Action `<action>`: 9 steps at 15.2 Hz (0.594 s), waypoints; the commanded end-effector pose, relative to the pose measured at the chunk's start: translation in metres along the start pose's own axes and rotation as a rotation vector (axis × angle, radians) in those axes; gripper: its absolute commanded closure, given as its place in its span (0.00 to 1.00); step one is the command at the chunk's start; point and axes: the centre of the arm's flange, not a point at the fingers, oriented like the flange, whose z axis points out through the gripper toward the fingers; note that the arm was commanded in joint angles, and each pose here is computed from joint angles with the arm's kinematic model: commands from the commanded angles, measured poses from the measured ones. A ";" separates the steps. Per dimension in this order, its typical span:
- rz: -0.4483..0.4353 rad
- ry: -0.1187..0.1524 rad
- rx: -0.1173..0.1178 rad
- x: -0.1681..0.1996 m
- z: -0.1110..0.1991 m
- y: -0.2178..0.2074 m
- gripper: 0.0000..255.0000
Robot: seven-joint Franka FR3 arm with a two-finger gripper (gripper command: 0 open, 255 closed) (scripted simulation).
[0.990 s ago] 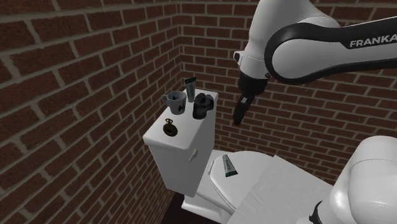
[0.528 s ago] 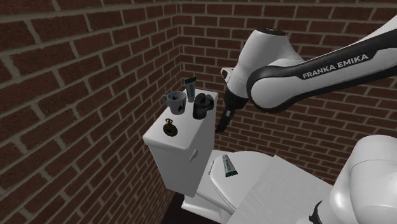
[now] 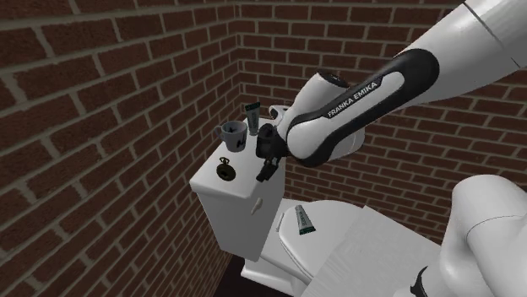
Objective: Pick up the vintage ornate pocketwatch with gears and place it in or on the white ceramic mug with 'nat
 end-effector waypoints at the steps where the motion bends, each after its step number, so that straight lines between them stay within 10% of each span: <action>1: -0.034 0.051 -0.003 0.006 0.022 0.003 0.00; 6: -0.112 0.175 0.016 0.032 0.072 0.007 0.00; 9: -0.112 0.176 0.016 0.034 0.083 0.007 0.00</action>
